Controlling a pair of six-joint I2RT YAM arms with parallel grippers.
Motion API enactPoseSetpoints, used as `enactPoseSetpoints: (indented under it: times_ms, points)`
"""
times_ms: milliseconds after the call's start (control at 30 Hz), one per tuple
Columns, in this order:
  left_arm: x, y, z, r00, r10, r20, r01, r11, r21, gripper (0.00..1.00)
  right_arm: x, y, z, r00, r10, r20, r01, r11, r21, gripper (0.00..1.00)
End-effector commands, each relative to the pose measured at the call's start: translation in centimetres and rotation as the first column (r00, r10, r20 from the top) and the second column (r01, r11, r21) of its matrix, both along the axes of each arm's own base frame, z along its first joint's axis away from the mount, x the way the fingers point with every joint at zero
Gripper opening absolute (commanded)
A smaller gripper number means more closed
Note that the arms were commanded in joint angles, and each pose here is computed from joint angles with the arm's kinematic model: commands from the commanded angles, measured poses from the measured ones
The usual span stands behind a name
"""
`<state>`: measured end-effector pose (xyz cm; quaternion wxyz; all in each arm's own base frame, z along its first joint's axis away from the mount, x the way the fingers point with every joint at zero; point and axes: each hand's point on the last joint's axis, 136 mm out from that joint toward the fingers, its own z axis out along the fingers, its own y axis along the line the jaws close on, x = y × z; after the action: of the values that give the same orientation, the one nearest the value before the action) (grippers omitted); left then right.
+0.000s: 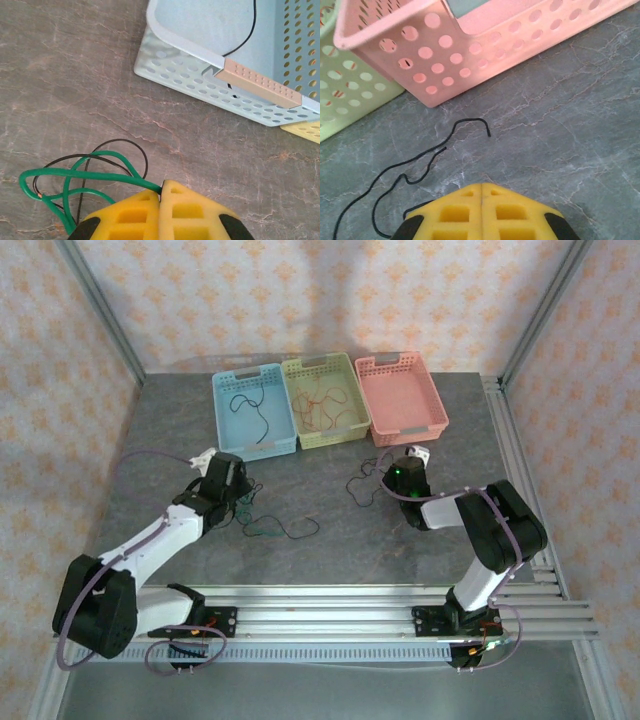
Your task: Untangle the cables
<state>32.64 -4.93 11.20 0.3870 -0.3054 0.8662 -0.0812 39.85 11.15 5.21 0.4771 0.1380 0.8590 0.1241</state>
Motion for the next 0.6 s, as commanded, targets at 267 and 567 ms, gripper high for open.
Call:
enactPoseSetpoints:
  times_ms: [267, 567]
  points:
    - [-0.2, 1.8, 0.7, 0.994, 0.094, 0.053, -0.095, 0.995, 0.021, 0.00, -1.0, 1.3, 6.7, 0.946, 0.070, 0.317, -0.118, 0.984, 0.132, 0.00]
    - [-0.3, 1.9, 0.6, 0.993, 0.105, 0.049, -0.106, 0.994, 0.027, 0.00, -1.5, 7.5, 23.2, 0.831, 0.227, 0.508, -0.372, 0.906, 0.204, 0.00]
